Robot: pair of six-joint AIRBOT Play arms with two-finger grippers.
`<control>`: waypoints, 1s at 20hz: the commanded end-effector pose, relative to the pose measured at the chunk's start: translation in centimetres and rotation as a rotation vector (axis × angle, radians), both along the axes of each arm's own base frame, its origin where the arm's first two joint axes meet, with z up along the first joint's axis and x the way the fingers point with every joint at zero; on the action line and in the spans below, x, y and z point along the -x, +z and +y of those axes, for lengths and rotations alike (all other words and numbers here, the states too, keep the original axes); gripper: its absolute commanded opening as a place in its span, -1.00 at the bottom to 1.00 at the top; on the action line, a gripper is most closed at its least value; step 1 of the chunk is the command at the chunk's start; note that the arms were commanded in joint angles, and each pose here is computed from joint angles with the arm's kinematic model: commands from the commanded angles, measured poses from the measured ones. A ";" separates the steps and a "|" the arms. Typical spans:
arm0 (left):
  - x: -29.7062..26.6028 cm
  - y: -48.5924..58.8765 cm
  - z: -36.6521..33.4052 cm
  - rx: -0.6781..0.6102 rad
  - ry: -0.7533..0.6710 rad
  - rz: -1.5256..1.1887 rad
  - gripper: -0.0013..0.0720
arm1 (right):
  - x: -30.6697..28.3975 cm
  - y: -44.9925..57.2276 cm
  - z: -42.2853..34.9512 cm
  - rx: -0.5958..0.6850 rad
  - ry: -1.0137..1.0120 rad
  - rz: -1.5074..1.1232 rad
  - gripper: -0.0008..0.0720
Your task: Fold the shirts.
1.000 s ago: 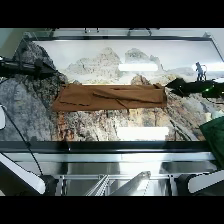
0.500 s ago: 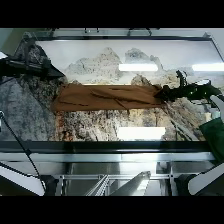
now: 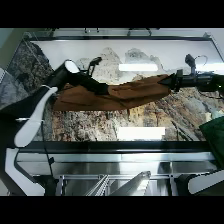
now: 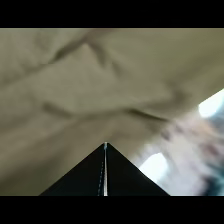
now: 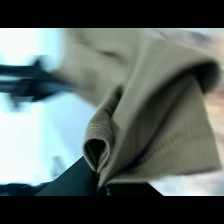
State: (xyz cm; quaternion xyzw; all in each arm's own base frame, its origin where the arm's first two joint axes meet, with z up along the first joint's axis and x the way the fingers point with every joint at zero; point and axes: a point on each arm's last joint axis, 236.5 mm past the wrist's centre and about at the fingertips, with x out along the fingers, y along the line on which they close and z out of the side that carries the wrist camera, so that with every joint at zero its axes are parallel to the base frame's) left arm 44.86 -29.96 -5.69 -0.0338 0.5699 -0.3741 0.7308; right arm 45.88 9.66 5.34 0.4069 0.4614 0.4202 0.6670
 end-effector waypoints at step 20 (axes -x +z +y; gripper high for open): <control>0.2 32.2 10.4 0.455 0.039 -0.406 -0.92 | -1.5 -2.1 35.2 0.258 -0.018 -0.496 -0.94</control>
